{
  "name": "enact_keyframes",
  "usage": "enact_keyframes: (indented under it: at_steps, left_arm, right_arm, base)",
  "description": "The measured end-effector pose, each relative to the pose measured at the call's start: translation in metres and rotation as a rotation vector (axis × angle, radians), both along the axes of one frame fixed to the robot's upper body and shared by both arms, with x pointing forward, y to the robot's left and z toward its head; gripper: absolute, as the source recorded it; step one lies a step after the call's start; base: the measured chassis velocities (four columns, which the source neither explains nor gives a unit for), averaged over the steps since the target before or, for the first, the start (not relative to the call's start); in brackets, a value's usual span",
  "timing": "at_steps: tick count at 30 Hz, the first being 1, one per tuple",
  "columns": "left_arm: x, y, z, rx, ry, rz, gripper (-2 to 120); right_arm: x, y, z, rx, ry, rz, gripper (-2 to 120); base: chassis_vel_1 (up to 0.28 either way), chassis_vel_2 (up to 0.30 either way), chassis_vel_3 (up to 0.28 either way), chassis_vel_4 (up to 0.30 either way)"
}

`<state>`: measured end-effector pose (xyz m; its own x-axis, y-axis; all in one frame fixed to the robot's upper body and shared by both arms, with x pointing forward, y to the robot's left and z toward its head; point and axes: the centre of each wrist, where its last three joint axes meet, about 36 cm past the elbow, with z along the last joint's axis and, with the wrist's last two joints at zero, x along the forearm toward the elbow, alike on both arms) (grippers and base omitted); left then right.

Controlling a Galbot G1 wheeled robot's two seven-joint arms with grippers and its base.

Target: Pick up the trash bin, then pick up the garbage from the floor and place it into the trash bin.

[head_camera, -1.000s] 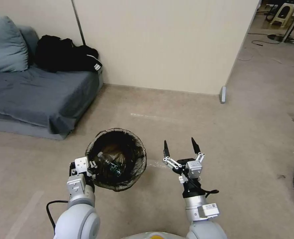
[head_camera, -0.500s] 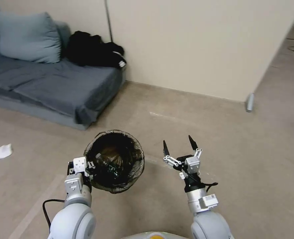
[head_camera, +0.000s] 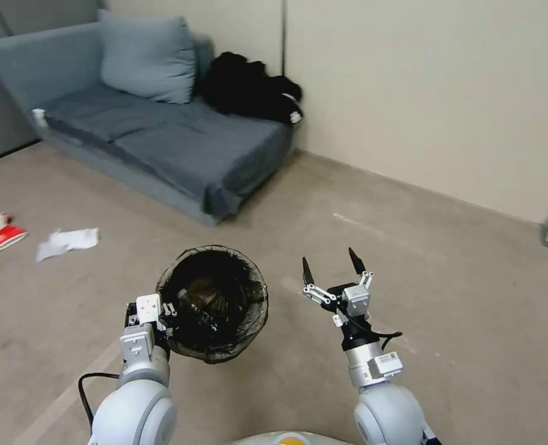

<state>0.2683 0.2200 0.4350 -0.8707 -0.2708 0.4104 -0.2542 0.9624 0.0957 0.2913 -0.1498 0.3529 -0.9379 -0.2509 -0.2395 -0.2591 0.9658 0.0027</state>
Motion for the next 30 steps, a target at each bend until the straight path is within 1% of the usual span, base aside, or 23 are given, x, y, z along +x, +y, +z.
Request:
enact_keyframes:
  at_steps: [30]
  left_arm:
    - [-0.0038,-0.0024,0.0003,-0.001,0.001,0.004,0]
  right_arm:
    - [0.0049,0.0069,0.0013,-0.006,-0.013,0.017,100]
  base:
    - [0.129,0.129,0.126,0.127]
